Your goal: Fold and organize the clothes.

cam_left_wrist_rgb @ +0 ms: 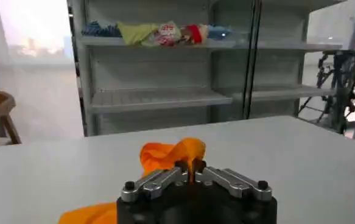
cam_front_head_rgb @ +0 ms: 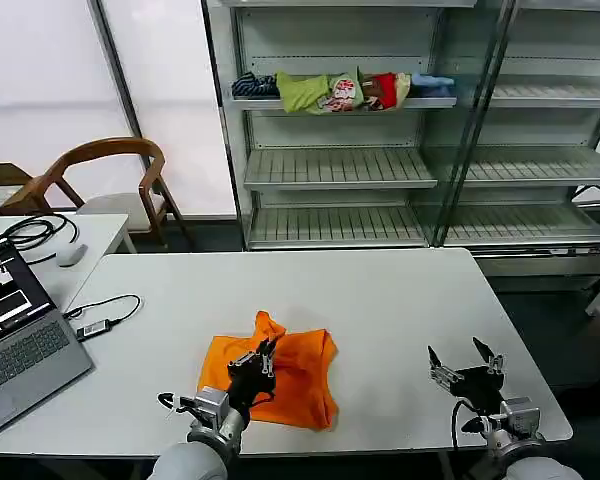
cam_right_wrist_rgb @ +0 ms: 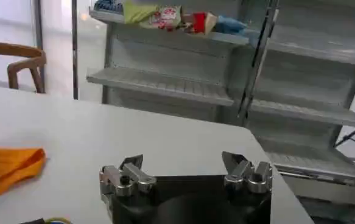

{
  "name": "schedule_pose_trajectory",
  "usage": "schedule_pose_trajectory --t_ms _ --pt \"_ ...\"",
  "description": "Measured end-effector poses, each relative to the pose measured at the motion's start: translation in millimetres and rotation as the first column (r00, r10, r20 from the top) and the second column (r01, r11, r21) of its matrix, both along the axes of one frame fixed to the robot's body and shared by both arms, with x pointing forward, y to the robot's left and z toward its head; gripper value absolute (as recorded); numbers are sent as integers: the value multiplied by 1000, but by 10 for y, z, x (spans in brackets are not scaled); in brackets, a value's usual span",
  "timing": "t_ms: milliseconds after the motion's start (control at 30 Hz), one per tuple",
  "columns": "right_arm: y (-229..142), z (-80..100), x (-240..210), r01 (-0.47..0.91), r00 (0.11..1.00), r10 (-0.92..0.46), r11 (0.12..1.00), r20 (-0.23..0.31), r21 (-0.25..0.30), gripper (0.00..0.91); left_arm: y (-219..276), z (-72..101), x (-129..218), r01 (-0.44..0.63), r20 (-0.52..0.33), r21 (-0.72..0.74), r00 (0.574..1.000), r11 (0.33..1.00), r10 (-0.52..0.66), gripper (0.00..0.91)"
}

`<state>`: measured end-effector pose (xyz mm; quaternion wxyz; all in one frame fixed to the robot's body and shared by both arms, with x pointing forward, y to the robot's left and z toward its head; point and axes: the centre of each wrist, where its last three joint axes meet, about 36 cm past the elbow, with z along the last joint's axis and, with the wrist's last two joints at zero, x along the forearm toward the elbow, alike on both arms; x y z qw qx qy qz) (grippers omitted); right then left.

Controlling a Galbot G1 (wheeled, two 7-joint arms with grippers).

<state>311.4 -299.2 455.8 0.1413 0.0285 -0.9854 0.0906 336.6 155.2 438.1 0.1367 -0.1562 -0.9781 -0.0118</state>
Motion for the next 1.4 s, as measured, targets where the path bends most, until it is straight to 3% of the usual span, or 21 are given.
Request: schedule_pose_trajectory --t_ms 533,567,600,633,1033,1400 --pt "3 -18 7 -3 1000 3 1000 -6 0 907 -211 -66 41 51 -1 -34 999 998 -51 20" --pt "3 -19 6 -3 1000 3 1000 -7 0 907 -215 -75 48 52 -2 -33 999 998 -52 151" --pt "3 -19 6 -4 1000 4 1000 -7 0 907 -217 -87 51 52 -5 -31 999 998 -52 353" --pt "3 -18 6 -4 1000 4 1000 -7 0 907 -217 -106 54 53 -10 -26 999 998 -54 907" --pt "0 -40 24 -6 1000 6 1000 -10 1 907 -257 -129 -4 113 -16 -102 993 988 -115 907" --pt "-1 -30 57 -9 1000 9 1000 3 6 907 -157 -14 78 132 65 -151 990 980 -124 907"
